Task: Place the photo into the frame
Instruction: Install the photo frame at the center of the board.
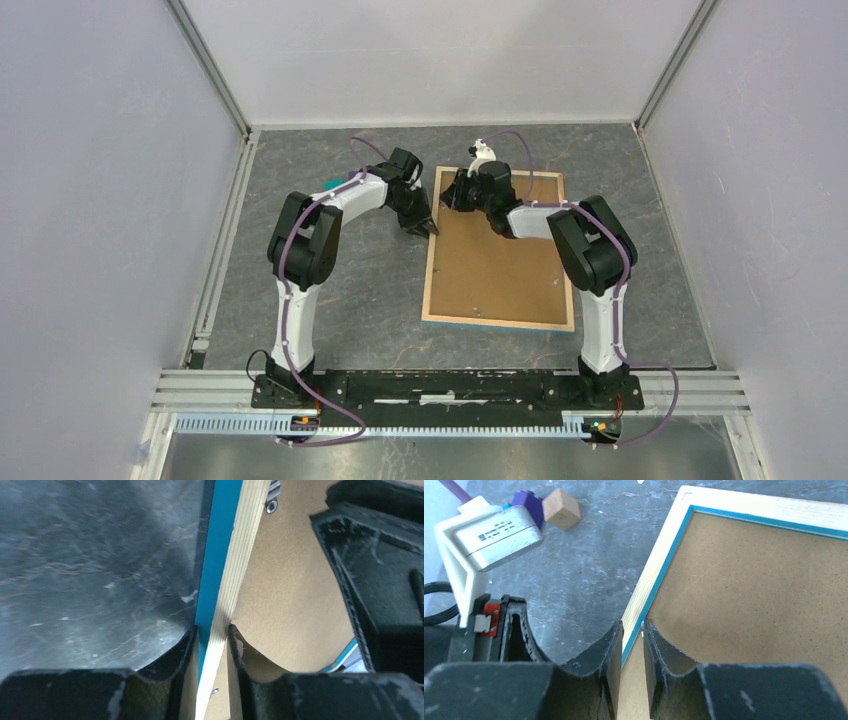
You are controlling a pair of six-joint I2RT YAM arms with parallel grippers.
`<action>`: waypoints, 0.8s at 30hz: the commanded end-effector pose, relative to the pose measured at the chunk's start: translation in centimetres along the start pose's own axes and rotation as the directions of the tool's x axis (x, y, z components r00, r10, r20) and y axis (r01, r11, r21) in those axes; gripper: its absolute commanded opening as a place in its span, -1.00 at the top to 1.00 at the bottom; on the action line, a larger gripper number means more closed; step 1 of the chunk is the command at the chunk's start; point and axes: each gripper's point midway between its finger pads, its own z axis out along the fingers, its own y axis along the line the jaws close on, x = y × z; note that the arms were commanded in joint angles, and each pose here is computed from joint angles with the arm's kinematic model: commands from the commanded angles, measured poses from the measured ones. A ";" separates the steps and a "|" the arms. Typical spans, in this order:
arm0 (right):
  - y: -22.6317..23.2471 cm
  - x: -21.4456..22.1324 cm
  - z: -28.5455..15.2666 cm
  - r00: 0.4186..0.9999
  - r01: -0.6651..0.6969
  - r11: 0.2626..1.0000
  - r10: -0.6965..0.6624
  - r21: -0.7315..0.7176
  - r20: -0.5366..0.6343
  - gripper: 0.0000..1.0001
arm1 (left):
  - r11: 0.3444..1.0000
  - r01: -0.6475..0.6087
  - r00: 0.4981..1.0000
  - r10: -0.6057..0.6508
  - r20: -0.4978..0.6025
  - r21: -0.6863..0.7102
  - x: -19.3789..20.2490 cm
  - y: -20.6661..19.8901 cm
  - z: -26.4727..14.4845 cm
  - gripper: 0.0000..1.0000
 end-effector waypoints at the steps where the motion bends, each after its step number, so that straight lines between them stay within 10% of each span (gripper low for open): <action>1: -1.3 0.1 0.5 0.993 0.118 0.988 -0.116 0.095 -0.024 0.46 | 0.996 0.085 0.991 -0.083 -0.108 0.023 3.7 -1.0 1.4 0.71; 24: -3.4 3.4 0.9 0.951 0.283 0.938 -0.248 0.198 -0.185 0.85 | 0.998 0.062 0.994 -0.063 -0.084 -0.010 2.9 -0.6 1.0 0.78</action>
